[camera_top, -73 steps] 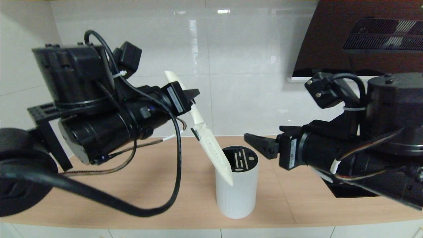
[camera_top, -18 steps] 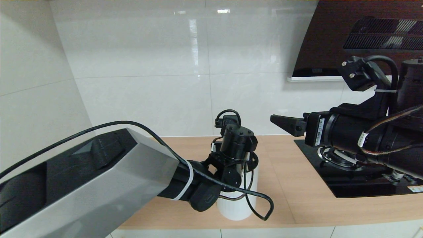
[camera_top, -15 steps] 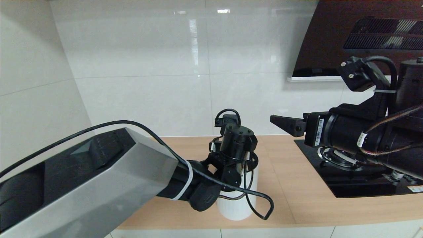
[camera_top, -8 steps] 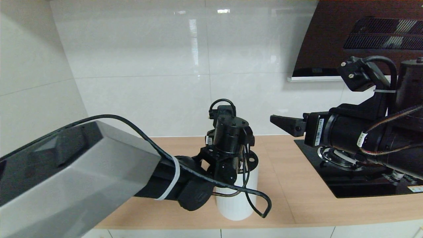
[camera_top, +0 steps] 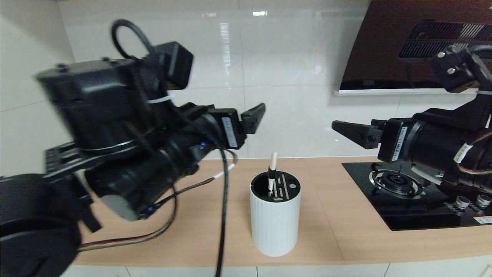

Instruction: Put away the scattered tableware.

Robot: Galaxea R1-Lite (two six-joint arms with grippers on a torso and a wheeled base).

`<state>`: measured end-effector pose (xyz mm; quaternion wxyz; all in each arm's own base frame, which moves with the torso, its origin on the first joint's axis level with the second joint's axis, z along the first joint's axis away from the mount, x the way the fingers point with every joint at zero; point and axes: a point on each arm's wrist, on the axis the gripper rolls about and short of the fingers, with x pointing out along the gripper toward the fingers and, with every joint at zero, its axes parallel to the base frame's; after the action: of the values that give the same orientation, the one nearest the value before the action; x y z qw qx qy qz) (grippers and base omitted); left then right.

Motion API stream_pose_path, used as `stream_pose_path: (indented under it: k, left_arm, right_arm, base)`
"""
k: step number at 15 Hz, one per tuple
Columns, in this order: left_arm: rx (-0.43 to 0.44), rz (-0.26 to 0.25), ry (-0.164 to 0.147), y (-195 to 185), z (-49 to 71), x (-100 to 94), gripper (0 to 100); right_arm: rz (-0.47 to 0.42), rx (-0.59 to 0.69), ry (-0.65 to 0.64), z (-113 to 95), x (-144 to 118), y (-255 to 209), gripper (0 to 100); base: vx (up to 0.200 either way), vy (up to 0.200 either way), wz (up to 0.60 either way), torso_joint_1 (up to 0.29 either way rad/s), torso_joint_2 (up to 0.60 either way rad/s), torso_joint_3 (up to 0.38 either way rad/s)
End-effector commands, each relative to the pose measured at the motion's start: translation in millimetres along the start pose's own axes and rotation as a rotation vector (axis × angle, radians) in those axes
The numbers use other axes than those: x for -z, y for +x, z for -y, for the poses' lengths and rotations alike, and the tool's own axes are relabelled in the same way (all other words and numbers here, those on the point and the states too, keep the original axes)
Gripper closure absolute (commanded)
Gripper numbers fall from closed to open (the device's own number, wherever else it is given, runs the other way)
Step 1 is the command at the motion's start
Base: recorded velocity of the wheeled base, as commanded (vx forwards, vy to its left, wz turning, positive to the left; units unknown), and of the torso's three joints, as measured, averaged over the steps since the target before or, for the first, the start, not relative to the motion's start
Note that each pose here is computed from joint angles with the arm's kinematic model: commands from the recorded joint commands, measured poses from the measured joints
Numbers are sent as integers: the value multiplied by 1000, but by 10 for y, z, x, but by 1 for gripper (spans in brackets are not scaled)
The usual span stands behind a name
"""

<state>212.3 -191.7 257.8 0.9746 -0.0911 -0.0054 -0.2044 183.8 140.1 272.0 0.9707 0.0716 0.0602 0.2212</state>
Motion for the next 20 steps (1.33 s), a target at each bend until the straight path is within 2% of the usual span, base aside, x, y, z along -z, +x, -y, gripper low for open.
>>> stream_pose_path:
  k: [1, 2, 3, 4, 6, 7, 8, 9, 10, 11, 12, 14, 16, 17, 19, 20]
  left_arm:
    - [-65, 107, 18, -781, -503, -267, 0]
    - [-97, 112, 21, -938, -607, -235, 0]
    - [-97, 112, 21, -938, -607, -235, 0]
    - [-201, 140, 39, -1298, -851, -156, 0]
    - [-264, 170, 53, -1651, -968, -61, 0]
    - [-279, 181, 75, -1868, -992, -11, 0]
    - [-285, 200, 95, -2128, -1002, 19, 0]
    - [-285, 199, 104, -2220, -1005, 37, 0]
    - [-307, 186, 149, -2571, -1022, 125, 0]
    - [-334, 183, 162, -2734, -1030, 188, 0]
    - [-368, 217, 164, -2981, -1017, 254, 0]
    - [-420, 282, 171, -3179, -977, 336, 0]
    - [-446, 337, 191, -3297, -929, 399, 0]
    - [-470, 336, 209, -3305, -922, 419, 0]
    - [-535, 348, 203, -3308, -907, 417, 0]
    - [-570, 337, 200, -3290, -919, 453, 0]
  right_arm:
    - [59, 72, -5, 225, -45, -335, 0]
    - [69, 103, -14, 307, -21, -454, 0]
    - [69, 103, -14, 307, -21, -454, 0]
    - [109, 180, -65, 476, 45, -787, 0]
    - [173, 241, -91, 586, 162, -1198, 0]
    - [222, 236, -88, 588, 241, -1441, 0]
    - [274, 236, -84, 588, 304, -1676, 0]
    - [287, 236, -83, 588, 329, -1754, 0]
    - [304, 296, -86, 603, 457, -2045, 0]
    - [298, 339, -89, 601, 545, -2195, 0]
    - [293, 385, -98, 570, 707, -2451, 0]
    - [314, 407, -169, 533, 925, -2746, 0]
    - [313, 463, -207, 496, 1046, -2811, 0]
    - [303, 507, -207, 481, 1079, -2779, 0]
    - [257, 557, -209, 499, 1195, -2696, 0]
    - [277, 605, -213, 458, 1285, -2706, 0]
  base:
    - [0, 0, 0, 0, 0, 0]
    - [0, 0, 0, 0, 0, 0]
    - [0, 0, 0, 0, 0, 0]
    - [0, 0, 0, 0, 0, 0]
    - [0, 0, 0, 0, 0, 0]
    - [0, 0, 0, 0, 0, 0]
    - [0, 0, 0, 0, 0, 0]
    - [0, 0, 0, 0, 0, 0]
    - [0, 0, 0, 0, 0, 0]
    - [0, 0, 0, 0, 0, 0]
    - [0, 0, 0, 0, 0, 0]
    - [0, 0, 0, 0, 0, 0]
    - [0, 0, 0, 0, 0, 0]
    - [0, 0, 0, 0, 0, 0]
    - [0, 0, 0, 0, 0, 0]
    - [0, 0, 0, 0, 0, 0]
